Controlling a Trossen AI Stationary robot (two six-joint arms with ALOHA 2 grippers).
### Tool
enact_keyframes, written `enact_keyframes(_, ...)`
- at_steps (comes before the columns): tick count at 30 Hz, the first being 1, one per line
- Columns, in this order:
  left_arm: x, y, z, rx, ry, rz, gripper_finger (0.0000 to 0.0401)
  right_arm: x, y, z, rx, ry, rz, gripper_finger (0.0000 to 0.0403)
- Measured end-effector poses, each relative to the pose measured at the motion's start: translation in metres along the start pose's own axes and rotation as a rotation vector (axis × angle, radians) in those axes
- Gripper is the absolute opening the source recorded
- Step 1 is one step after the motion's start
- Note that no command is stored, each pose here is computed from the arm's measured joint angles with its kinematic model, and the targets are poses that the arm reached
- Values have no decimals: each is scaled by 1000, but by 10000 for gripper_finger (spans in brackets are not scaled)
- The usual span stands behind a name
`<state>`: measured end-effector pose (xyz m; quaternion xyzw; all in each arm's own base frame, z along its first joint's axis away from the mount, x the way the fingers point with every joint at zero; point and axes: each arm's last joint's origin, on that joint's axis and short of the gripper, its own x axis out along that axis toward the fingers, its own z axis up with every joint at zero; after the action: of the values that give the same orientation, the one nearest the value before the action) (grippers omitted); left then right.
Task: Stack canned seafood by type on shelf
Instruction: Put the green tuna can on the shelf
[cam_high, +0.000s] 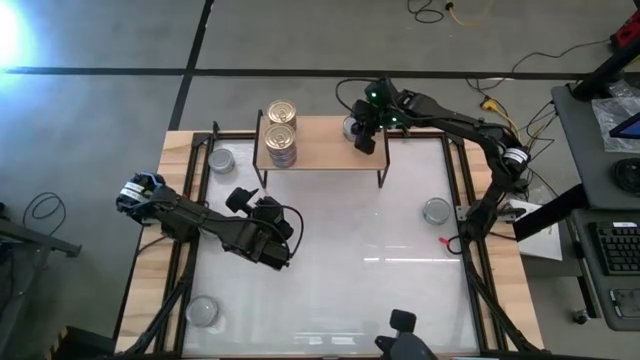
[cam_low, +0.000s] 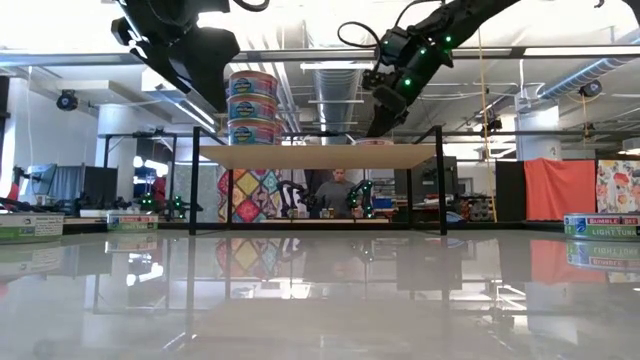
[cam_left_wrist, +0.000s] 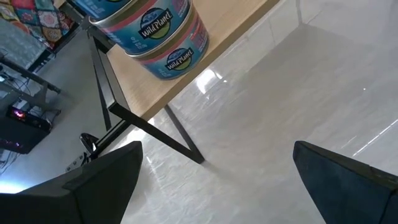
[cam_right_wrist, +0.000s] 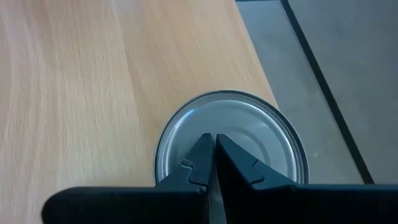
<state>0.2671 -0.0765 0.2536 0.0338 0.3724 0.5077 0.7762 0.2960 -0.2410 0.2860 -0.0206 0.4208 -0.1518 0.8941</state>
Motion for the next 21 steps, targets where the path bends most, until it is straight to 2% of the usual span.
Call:
enact_keyframes(11, 0, 0, 0, 2, 0, 1, 400, -13, 3, 1, -42, -5, -16, 13)
enact_keyframes(16, 0, 0, 0, 10, 5, 1, 400, -52, 8, 15, -78, -96, -50, 13)
enact_keyframes(21, -2, -2, -1, 28, 1, -16, 400, -96, 26, 21, -42, -185, -53, 13)
